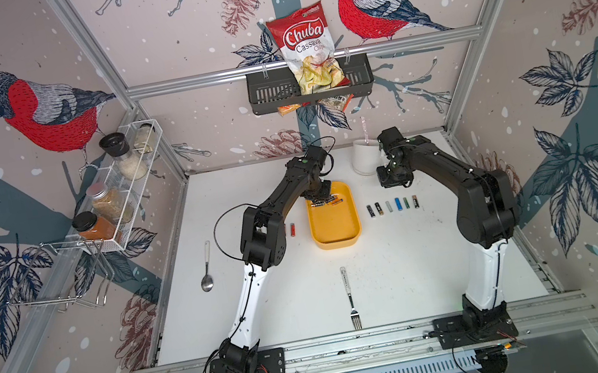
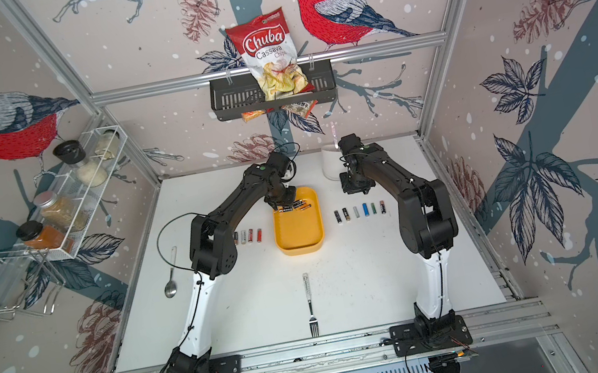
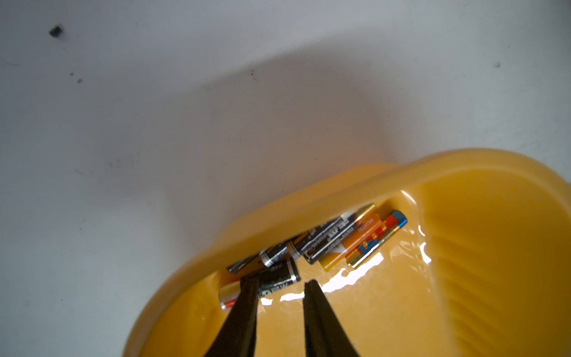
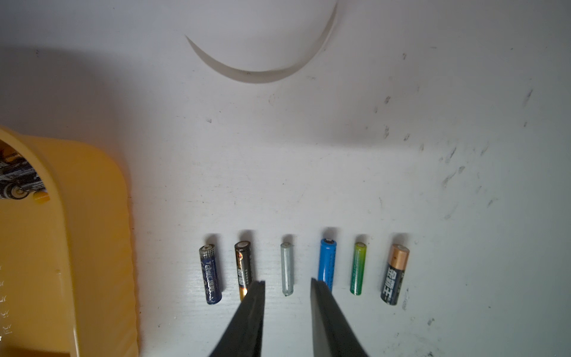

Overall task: Take the batteries out of the storage box
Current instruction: Pick up the battery from the storage box.

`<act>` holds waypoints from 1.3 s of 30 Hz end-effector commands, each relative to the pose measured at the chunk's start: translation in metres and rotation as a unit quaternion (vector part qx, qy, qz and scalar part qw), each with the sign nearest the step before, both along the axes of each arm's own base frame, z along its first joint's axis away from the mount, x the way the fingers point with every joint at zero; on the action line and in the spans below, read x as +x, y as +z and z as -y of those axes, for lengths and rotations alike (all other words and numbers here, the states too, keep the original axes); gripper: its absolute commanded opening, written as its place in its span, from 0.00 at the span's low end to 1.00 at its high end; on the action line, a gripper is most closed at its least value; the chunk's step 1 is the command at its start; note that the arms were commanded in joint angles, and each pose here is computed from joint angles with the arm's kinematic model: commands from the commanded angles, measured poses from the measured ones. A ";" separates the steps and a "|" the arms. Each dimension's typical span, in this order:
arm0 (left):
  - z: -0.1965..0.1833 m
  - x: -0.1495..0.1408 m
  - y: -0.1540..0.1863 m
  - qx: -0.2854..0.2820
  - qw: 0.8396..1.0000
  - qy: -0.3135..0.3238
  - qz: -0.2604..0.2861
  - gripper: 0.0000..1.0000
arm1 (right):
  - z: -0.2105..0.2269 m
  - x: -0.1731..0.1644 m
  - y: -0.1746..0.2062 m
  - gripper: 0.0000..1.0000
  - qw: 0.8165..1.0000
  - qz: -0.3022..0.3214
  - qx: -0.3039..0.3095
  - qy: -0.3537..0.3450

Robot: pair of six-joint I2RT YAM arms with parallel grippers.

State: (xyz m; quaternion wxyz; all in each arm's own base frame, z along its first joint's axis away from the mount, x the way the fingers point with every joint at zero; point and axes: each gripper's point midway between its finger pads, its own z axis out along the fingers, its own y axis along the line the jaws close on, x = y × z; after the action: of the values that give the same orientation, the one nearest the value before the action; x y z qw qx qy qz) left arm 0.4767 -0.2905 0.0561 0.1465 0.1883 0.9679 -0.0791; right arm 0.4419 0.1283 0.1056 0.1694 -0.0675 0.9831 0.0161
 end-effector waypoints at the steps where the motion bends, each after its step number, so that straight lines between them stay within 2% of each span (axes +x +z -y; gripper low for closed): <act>1: -0.005 -0.006 -0.003 0.016 1.000 -0.014 -0.007 0.31 | 0.000 -0.001 -0.002 0.32 1.000 -0.003 -0.004 0.004; 25: -0.015 -0.020 -0.024 0.037 0.998 -0.023 -0.034 0.34 | -0.005 -0.002 -0.007 0.32 1.000 -0.011 -0.002 0.009; 39: -0.013 -0.027 -0.022 0.025 0.998 -0.010 -0.049 0.18 | -0.006 -0.002 -0.007 0.32 1.000 -0.007 0.000 0.009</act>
State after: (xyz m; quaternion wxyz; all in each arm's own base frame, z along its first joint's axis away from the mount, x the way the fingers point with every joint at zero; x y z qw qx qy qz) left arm 0.4551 -0.2777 0.0284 0.1018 0.2064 0.9712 -0.0614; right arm 0.4403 0.1321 0.0975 0.1606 -0.0721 0.9843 0.0155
